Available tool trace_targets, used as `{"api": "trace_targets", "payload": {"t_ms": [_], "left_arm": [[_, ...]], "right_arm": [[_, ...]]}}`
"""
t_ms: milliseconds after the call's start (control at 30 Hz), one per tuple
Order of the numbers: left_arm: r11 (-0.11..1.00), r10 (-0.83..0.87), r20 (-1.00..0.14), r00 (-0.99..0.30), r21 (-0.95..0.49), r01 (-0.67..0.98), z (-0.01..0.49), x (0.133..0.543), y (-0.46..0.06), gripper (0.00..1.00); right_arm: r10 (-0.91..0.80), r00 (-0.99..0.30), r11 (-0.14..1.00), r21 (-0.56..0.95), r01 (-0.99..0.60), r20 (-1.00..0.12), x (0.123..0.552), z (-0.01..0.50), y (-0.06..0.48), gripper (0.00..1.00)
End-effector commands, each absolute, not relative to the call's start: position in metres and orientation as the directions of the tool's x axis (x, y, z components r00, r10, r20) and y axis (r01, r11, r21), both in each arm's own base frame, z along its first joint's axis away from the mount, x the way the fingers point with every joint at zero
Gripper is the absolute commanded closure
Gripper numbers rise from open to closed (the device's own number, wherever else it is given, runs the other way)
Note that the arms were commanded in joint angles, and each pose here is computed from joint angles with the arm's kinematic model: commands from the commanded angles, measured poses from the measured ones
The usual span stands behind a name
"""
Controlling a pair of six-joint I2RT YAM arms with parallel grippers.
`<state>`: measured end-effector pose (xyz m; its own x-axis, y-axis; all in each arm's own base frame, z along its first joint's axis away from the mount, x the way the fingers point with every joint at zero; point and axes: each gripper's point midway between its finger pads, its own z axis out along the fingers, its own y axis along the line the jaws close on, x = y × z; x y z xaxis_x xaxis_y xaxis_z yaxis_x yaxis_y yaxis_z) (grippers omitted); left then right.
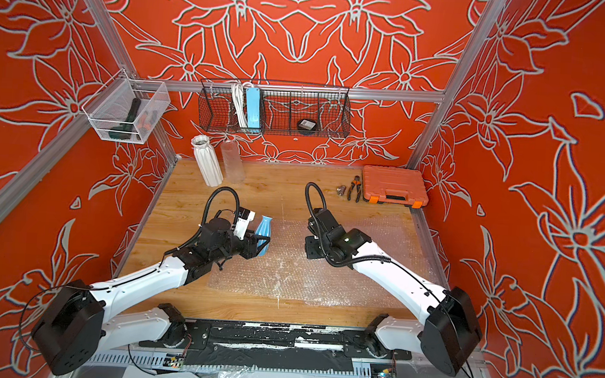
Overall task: Unwrap the vase from the bubble wrap
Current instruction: Pick up the vase from the bubble wrap, then place the vase at the center of the board.
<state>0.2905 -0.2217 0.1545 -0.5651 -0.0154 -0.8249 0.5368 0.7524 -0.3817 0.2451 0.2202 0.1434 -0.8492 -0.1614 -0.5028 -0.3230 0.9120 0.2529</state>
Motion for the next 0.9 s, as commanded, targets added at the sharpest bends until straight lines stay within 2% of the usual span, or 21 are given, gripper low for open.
{"api": "trace_targets", "payload": {"t_ms": [0,100,267,467,633,867], "left_arm": [[0.685,-0.046,-0.912,-0.408,-0.326,0.651,0.194,0.293,-0.233,0.47],[0.654,-0.062,-0.936,-0.346,-0.300,0.695,0.200,0.287,-0.235,0.47],[0.593,-0.081,-0.970,-0.228,-0.231,0.771,0.215,0.276,-0.240,0.47],[0.488,-0.077,-0.981,-0.180,-0.194,0.851,0.229,0.260,-0.253,0.48],[0.409,-0.090,-0.981,-0.174,-0.195,0.891,0.235,0.246,-0.259,0.48],[0.388,-0.093,-0.979,-0.183,-0.205,0.899,0.238,0.243,-0.263,0.47]], "right_arm": [[-0.154,-0.816,0.854,0.341,-0.394,-0.557,0.245,0.161,0.238,0.55],[-0.160,-0.780,0.782,0.404,-0.475,-0.605,0.240,0.176,0.254,0.52],[-0.100,-0.704,0.665,0.479,-0.573,-0.704,0.235,0.209,0.271,0.40],[-0.059,-0.635,0.584,0.489,-0.648,-0.771,0.235,0.242,0.284,0.29],[-0.048,-0.613,0.519,0.505,-0.690,-0.788,0.238,0.259,0.299,0.26],[-0.048,-0.603,0.418,0.532,-0.736,-0.796,0.233,0.271,0.318,0.26]]}}
